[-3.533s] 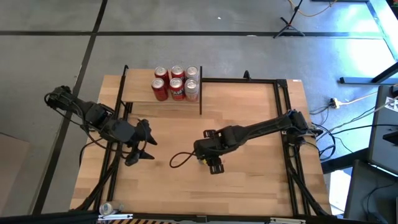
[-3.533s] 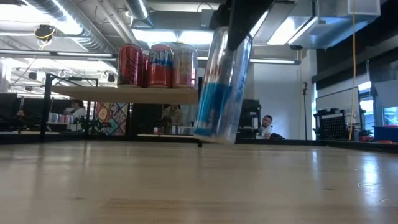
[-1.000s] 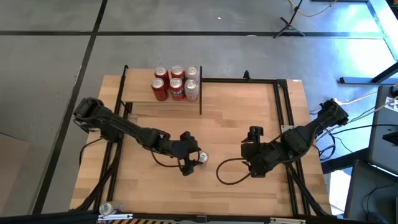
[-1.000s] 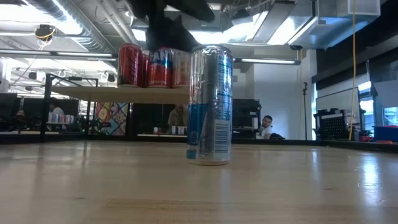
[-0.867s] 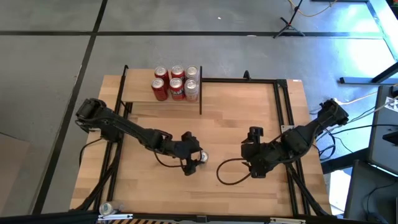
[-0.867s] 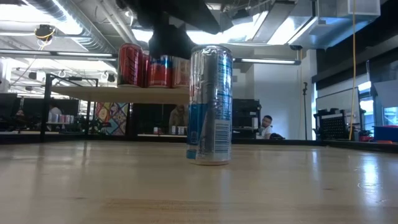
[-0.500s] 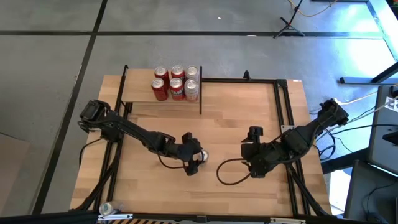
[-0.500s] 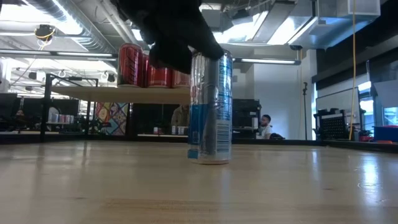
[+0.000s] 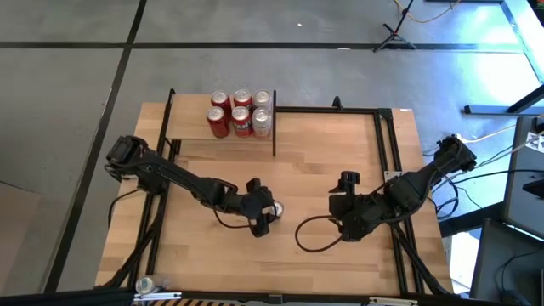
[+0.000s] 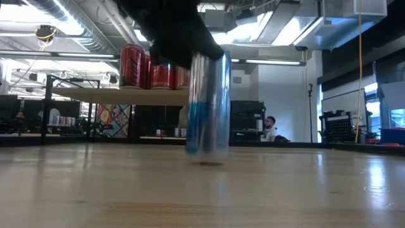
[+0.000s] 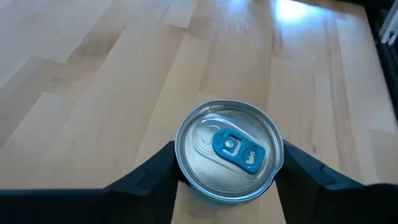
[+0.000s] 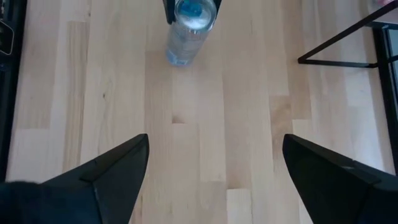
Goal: Place canned beverage on shelf
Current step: Put the right blue soda can on the shelf
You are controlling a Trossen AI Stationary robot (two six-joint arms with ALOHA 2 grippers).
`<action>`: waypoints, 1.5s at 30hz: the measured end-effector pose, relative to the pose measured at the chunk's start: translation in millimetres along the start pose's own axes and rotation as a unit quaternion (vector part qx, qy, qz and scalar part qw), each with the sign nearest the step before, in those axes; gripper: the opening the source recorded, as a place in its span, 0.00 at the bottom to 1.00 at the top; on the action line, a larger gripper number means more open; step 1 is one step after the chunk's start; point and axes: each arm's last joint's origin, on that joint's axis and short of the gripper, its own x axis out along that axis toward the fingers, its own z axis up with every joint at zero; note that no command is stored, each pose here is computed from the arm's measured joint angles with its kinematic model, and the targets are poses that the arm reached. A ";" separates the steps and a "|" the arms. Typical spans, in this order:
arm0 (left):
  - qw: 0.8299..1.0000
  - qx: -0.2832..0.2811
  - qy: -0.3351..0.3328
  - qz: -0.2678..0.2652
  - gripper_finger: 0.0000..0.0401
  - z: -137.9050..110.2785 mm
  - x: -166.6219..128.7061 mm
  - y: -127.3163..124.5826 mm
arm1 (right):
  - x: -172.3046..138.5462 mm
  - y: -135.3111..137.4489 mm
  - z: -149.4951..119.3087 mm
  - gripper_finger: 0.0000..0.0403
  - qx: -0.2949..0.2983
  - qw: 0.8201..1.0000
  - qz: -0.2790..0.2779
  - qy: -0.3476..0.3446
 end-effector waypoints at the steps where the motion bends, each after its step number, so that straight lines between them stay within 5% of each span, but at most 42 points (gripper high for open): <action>1: 1.000 -0.004 -0.003 -0.002 0.47 2.2 -4.1 0.5 | 0.0 0.0 0.1 0.89 0.000 1.000 0.000 0.000; 17: 0.994 -0.094 -0.051 0.003 0.47 36.5 -136.7 38.0 | 1.5 -4.9 5.0 0.89 0.018 0.999 -0.039 -0.030; 29: 0.982 -0.147 -0.076 0.092 0.47 27.3 -210.8 88.8 | 8.6 -20.5 15.2 0.89 0.035 0.997 -0.050 -0.039; 36: 0.975 -0.147 -0.053 0.157 0.47 41.7 -246.9 106.3 | 11.6 -28.0 19.0 0.89 0.040 0.997 -0.054 -0.040; 45: 0.941 -0.193 -0.027 0.276 0.47 47.8 -278.1 129.6 | 11.2 -27.0 20.5 0.89 0.044 0.996 -0.055 -0.050</action>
